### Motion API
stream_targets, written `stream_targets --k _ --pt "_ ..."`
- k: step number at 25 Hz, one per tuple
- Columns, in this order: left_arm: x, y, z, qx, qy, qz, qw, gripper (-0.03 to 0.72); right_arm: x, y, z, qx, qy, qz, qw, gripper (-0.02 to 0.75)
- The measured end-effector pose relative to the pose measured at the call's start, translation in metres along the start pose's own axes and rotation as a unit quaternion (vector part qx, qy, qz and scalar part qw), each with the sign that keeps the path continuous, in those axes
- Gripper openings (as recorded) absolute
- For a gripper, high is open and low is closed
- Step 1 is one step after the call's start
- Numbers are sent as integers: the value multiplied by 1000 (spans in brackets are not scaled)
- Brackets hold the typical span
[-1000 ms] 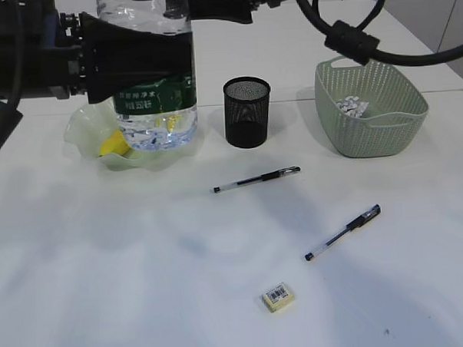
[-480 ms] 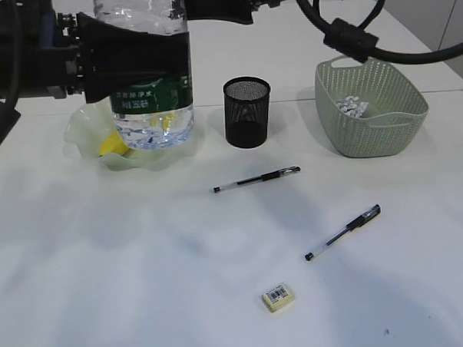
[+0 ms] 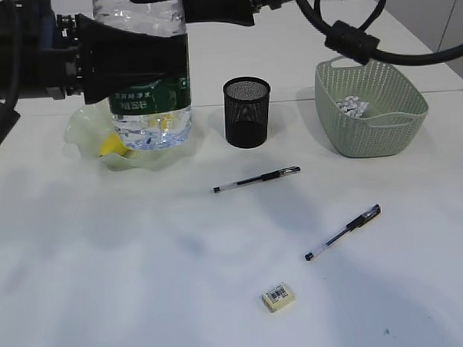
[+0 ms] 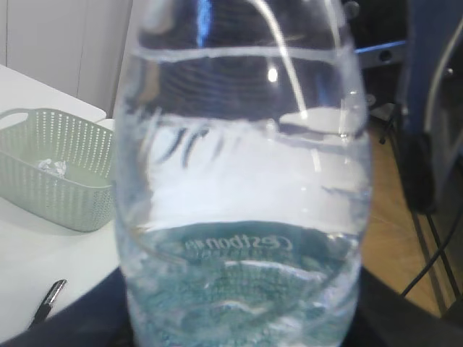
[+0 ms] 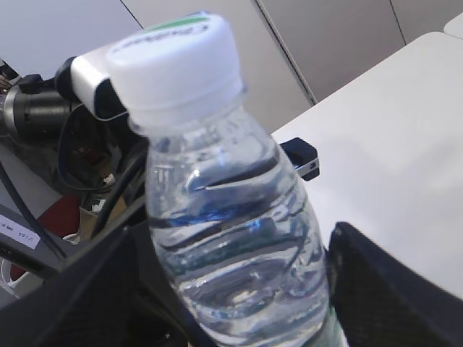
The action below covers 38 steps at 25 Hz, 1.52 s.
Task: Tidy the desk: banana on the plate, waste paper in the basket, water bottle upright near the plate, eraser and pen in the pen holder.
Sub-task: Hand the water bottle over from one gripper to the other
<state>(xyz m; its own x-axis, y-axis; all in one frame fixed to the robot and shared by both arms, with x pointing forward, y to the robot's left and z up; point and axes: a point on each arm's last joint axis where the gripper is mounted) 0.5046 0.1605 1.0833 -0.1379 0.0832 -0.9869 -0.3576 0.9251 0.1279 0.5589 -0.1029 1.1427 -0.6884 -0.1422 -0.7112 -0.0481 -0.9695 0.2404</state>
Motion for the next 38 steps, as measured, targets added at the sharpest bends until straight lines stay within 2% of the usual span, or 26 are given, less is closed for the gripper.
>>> stream_targets --k 8,15,22,38 --pt "0 3 4 -8 1 0 1000 386 0 0 0 3 1 2 1000 599" --pt "1 14 16 -34 11 -2 999 386 1 0 0 0 -2 5 1000 599" --pt "3 15 16 -35 4 12 999 386 1 0 0 0 -3 5 1000 599" --pt "9 41 38 -85 -4 34 996 386 -1 1 -12 66 15 -6 998 594"
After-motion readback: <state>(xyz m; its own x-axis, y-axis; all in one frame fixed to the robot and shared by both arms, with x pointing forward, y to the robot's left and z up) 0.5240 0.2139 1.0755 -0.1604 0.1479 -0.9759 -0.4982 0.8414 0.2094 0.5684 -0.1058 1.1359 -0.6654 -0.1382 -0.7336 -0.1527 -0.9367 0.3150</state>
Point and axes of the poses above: a point on each arm's last joint axis where the gripper is mounted, y pointing back along that axis away from the gripper, z along the wrist's bending axis when the last joint is at zero, x = y × z, and after that the axes turned 13 degrees about -y, right-handed
